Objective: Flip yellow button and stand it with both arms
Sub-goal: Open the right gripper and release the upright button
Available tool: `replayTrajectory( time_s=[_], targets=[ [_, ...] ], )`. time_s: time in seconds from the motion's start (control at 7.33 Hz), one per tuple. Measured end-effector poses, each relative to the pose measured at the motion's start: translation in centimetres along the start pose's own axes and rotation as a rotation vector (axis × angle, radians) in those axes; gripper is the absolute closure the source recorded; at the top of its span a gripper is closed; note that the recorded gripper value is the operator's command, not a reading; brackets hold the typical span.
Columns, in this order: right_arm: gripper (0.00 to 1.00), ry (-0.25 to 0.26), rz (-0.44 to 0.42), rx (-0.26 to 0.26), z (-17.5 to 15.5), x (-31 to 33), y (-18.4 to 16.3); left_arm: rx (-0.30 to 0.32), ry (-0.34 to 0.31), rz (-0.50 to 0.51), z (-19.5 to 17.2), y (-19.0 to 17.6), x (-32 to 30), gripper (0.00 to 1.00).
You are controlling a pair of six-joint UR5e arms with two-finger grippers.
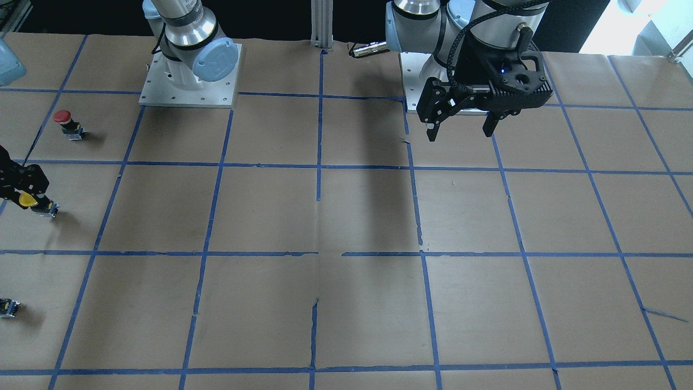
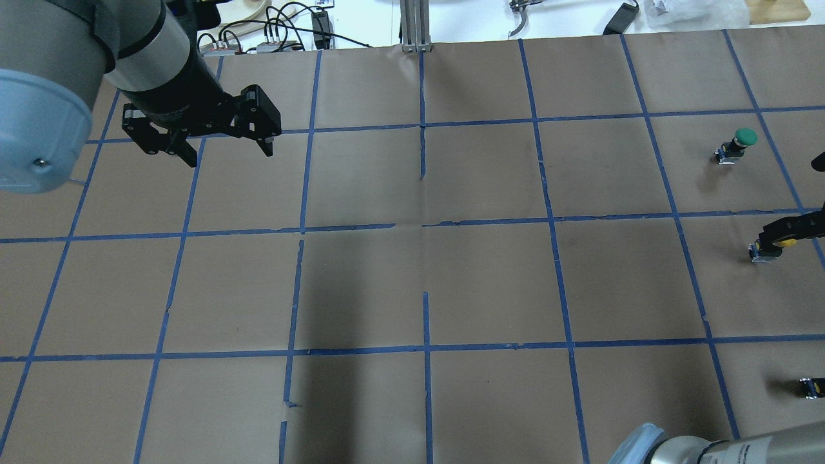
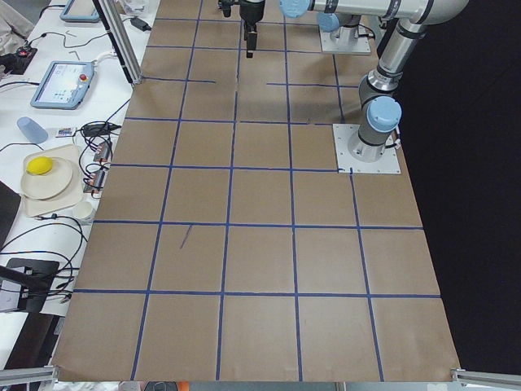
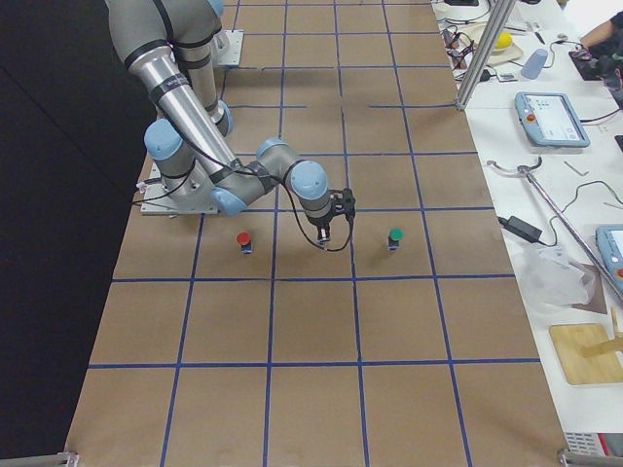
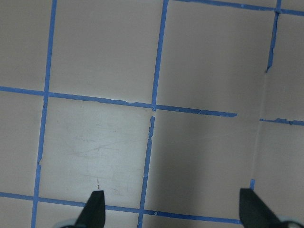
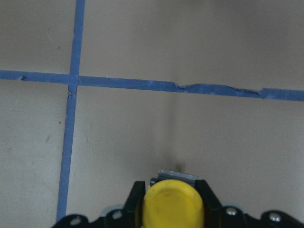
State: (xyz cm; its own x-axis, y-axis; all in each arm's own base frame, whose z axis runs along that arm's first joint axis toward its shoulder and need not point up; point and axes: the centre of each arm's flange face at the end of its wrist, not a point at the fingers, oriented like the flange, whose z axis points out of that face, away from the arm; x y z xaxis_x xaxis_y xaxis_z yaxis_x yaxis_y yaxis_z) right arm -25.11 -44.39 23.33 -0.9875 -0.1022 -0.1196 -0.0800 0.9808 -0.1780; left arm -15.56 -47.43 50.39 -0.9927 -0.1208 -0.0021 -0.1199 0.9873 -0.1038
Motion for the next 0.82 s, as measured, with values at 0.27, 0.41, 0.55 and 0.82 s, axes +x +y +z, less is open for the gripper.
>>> replayTrajectory(
  time_s=[0.27, 0.41, 0.55, 0.82],
  targets=[
    [0.44, 0.003, 0.0, -0.006, 0.02, 0.04, 0.08, 0.0, 0.001, 0.0, 0.0, 0.0, -0.03, 0.0],
    [0.35, 0.005, 0.0, -0.007, 0.01, 0.06, 0.09, 0.001, 0.001, 0.0, -0.11, 0.01, -0.07, 0.0],
    [0.2, 0.006, 0.001, -0.008, 0.03, 0.08, 0.09, 0.001, -0.001, -0.001, -0.32, 0.07, -0.14, 0.0],
    [0.0, 0.002, 0.002, -0.014, 0.19, 0.1, 0.15, 0.004, -0.001, -0.004, -0.79, 0.38, -0.34, 0.0]
  ],
)
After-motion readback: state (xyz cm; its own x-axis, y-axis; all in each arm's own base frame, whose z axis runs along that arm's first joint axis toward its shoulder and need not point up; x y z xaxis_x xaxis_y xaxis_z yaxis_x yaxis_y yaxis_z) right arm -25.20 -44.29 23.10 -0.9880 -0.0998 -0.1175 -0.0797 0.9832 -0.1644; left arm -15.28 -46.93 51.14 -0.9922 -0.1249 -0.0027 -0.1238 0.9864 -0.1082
